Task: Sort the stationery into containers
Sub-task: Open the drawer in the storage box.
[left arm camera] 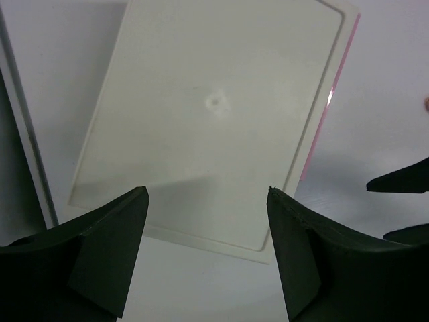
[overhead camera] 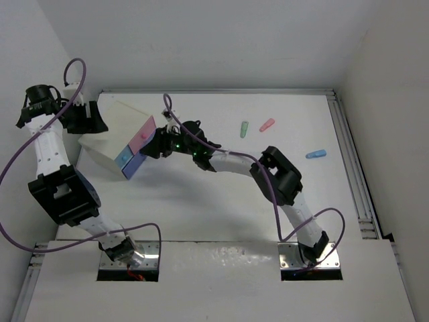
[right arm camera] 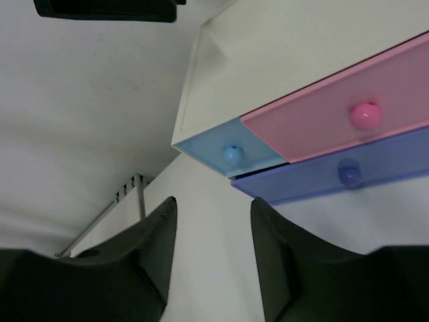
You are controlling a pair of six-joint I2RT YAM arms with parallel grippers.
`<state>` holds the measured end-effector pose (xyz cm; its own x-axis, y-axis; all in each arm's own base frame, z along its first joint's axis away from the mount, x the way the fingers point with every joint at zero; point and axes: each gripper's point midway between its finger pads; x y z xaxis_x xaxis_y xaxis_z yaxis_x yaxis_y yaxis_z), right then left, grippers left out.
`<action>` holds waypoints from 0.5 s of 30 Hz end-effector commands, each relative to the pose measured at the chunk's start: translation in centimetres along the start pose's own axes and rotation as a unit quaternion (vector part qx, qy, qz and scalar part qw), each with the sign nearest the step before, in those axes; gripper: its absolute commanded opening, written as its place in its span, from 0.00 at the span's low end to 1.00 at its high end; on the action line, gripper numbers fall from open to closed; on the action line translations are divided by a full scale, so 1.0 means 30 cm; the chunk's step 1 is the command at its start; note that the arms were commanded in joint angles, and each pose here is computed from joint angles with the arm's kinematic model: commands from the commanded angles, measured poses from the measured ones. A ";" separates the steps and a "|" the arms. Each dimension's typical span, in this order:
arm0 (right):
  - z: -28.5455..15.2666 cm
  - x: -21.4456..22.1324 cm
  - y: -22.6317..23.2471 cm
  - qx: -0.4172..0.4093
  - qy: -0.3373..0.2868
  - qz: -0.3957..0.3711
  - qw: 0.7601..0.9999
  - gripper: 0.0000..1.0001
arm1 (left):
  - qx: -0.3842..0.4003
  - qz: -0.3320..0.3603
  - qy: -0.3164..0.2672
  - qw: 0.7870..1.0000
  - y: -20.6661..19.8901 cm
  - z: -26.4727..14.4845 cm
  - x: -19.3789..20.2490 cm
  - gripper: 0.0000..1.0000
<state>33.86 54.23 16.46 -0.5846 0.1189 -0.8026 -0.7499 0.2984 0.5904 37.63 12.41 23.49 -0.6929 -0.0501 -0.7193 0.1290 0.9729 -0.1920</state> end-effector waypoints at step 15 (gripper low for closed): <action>0.212 0.018 0.112 -0.059 -0.074 0.093 0.991 0.58 | -0.031 -0.009 0.024 0.999 0.110 0.086 0.040 0.78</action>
<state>31.61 60.71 12.76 -0.7190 0.1909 -0.6683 -0.6325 0.2189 0.7430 38.17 14.09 20.09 -0.7442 -0.0605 -0.6652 0.0857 0.9790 -0.1849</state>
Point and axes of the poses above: each gripper's point midway between its finger pads, its own z axis out along the fingers, its own y axis along the line the jaws close on, x = y × z, and after that the axes turned 1 degree about -z, right-handed
